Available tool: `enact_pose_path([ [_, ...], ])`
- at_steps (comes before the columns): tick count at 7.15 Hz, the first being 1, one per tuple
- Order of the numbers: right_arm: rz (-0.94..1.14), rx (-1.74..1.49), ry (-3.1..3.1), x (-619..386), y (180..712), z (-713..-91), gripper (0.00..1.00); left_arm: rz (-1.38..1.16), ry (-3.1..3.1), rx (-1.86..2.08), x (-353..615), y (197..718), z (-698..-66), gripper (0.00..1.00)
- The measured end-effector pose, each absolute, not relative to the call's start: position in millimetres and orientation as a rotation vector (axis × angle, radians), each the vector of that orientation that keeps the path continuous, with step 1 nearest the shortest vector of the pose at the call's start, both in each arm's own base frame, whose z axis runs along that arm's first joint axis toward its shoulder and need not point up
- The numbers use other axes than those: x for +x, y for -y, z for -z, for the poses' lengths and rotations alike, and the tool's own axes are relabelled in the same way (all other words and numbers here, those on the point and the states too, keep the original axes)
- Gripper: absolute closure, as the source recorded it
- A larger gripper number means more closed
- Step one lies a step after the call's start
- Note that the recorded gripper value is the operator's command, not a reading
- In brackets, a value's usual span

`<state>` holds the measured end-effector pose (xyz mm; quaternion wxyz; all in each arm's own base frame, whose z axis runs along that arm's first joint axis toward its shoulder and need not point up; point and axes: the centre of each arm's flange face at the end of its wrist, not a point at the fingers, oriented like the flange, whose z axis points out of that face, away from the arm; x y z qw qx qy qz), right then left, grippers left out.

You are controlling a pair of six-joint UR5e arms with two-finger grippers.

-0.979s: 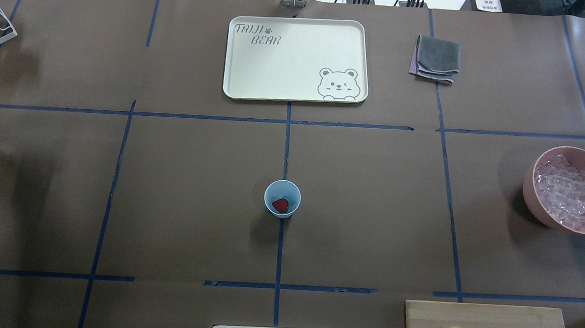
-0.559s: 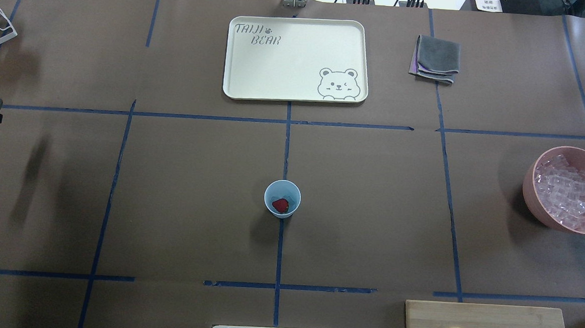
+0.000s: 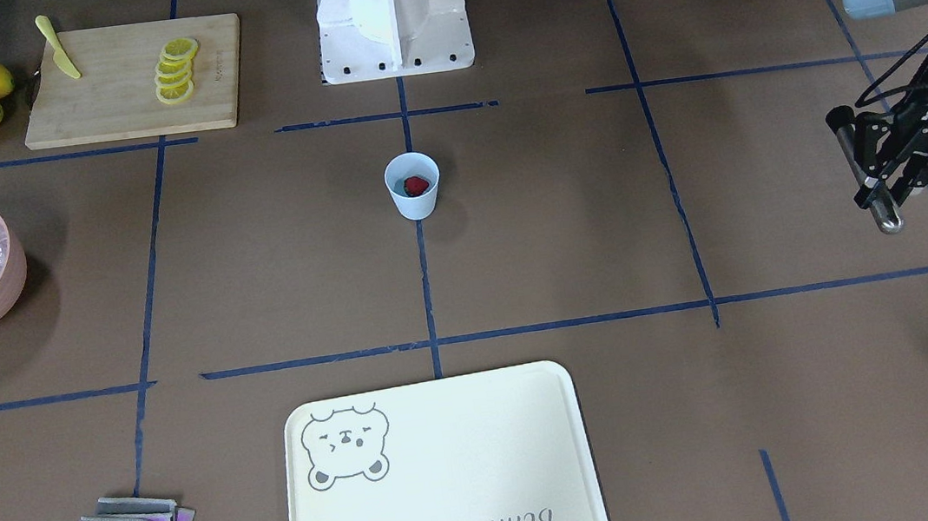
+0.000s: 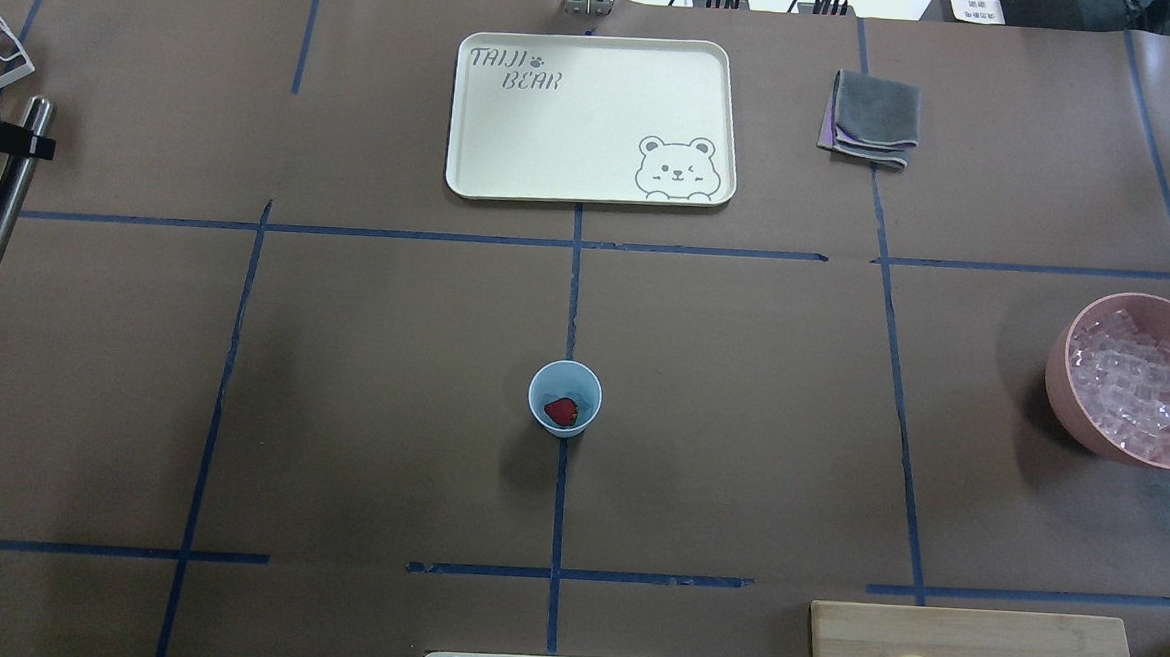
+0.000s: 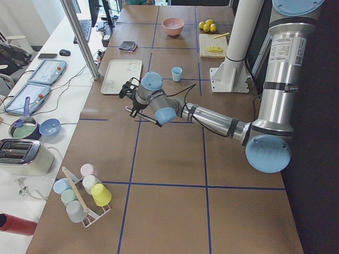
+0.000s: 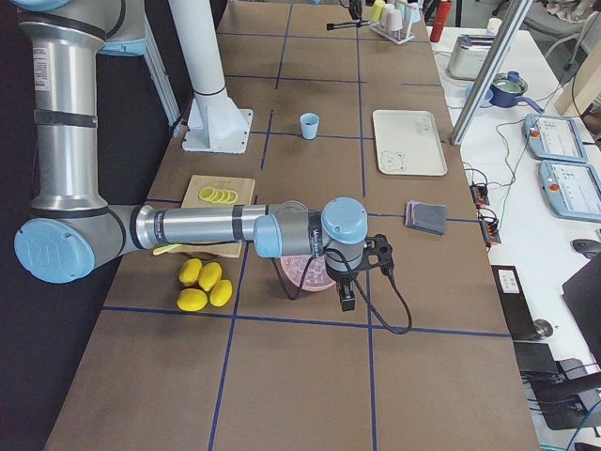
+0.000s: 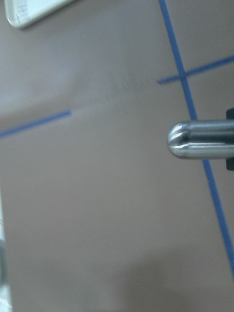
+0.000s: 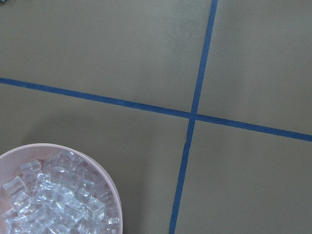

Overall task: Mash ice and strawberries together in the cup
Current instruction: 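Lift the pestle and carry it over the light-blue cup with the left gripper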

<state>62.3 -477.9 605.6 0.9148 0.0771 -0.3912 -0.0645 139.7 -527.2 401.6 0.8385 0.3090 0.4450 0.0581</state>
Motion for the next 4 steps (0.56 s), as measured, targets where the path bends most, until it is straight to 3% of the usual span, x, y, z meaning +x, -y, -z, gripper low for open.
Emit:
enact_pose_path([
  [4, 0.139, 0.172, 0.803, 62, 478, -599, 0.01, -0.100, -0.966, 1.003, 243, 485, -250, 1.00],
])
